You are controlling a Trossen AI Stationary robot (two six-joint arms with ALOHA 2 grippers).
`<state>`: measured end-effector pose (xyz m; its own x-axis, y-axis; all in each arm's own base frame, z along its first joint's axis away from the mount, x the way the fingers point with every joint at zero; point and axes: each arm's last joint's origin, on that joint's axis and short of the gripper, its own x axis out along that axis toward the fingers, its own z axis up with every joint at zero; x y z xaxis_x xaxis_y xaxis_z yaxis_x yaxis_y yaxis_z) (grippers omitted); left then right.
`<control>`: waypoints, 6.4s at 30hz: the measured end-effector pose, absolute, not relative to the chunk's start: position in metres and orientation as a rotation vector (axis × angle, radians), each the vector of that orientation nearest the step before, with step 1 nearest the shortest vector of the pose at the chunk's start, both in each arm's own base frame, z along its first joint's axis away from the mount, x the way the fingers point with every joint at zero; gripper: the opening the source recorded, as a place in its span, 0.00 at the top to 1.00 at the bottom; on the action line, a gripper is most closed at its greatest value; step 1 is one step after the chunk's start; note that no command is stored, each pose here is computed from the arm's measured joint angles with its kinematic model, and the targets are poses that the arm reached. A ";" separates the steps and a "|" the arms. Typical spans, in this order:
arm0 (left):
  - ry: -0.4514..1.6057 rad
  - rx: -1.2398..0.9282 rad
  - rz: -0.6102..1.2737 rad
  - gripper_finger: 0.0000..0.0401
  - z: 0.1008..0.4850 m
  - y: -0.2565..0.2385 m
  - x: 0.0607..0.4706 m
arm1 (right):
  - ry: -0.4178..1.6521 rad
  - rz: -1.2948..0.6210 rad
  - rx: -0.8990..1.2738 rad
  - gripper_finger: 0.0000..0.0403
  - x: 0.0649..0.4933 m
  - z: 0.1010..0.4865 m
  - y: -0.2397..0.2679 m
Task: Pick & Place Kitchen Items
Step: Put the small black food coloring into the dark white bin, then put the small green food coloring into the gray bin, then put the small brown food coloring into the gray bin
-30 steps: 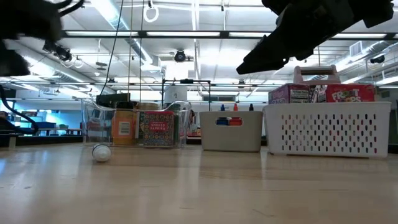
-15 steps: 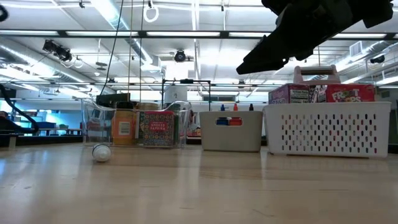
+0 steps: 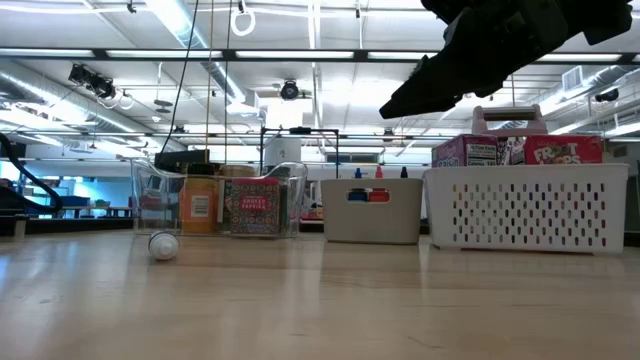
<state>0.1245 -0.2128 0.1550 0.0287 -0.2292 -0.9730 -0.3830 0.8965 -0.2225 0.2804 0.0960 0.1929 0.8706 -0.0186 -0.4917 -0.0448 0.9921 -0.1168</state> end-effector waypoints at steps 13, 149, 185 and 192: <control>1.442 -0.416 0.235 0.73 0.142 -0.207 0.126 | 0.511 0.020 -0.149 0.35 0.281 0.193 0.096; 0.693 0.288 0.173 0.73 0.166 0.093 0.393 | 0.605 0.018 -0.122 0.35 0.274 0.182 0.094; 0.861 0.365 -0.217 0.56 0.238 -0.069 0.318 | 0.581 0.013 -0.129 0.35 0.275 0.182 0.094; 0.987 0.234 -0.278 0.56 0.206 -0.088 0.299 | 0.579 0.017 -0.141 0.35 0.275 0.183 0.094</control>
<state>0.2992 -0.0881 0.2058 0.5209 -0.1244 -0.8445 0.3346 0.9399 0.0679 0.2747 0.0940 0.1826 0.8372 -0.0239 -0.5464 -0.0556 0.9902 -0.1285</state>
